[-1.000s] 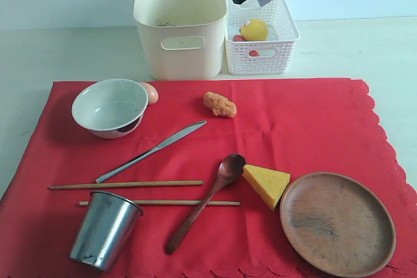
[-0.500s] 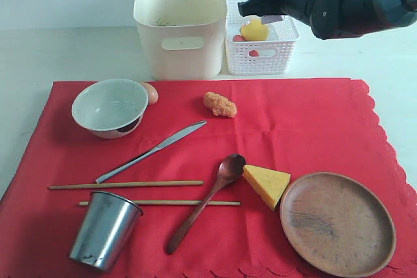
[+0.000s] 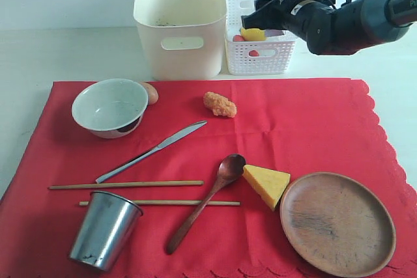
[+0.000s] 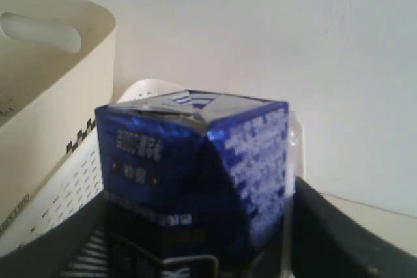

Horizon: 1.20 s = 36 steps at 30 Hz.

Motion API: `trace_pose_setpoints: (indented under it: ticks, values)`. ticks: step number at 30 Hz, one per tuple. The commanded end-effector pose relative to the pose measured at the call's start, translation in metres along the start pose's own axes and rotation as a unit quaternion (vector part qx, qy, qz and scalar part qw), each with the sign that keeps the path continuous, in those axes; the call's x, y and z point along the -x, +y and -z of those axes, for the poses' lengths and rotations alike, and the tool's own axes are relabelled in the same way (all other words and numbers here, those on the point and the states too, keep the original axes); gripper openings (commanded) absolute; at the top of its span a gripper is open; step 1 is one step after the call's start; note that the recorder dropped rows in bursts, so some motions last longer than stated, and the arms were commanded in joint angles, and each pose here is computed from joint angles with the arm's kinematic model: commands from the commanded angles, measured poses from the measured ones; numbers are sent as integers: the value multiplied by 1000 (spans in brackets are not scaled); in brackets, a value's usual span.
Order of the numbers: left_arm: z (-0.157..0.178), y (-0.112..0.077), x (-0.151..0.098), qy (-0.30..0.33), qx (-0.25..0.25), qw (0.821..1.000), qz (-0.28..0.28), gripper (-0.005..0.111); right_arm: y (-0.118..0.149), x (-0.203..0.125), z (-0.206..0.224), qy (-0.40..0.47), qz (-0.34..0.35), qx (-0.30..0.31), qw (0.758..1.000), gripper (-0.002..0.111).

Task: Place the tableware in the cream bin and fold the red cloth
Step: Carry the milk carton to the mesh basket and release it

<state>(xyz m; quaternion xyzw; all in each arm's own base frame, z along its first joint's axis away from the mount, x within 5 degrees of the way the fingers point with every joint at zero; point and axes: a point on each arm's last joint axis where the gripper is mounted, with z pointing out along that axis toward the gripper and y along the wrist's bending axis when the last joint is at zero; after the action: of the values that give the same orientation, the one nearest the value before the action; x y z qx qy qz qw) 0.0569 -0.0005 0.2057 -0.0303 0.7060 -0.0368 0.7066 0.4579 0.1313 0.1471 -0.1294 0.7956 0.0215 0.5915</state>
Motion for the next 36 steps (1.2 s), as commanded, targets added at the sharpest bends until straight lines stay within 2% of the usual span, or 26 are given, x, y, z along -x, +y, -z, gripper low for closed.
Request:
trace_pose_setpoints:
  ticks: [1,13,19,28,36]
  values:
    - [0,0,0,-3,0,1000,2,3,-4,7,1,-28,-14,-16,999,3]
    - [0,0,0,-3,0,1000,2,3,-5,7,1,-27,-30,-24,999,40]
    - [0,0,0,-3,0,1000,2,3,-5,7,1,-27,-30,-24,999,55]
    - [0,0,0,-3,0,1000,2,3,-5,7,1,-27,-30,-24,999,68]
    - [0,0,0,-3,0,1000,2,3,-5,13,4,-25,-27,-19,999,69]
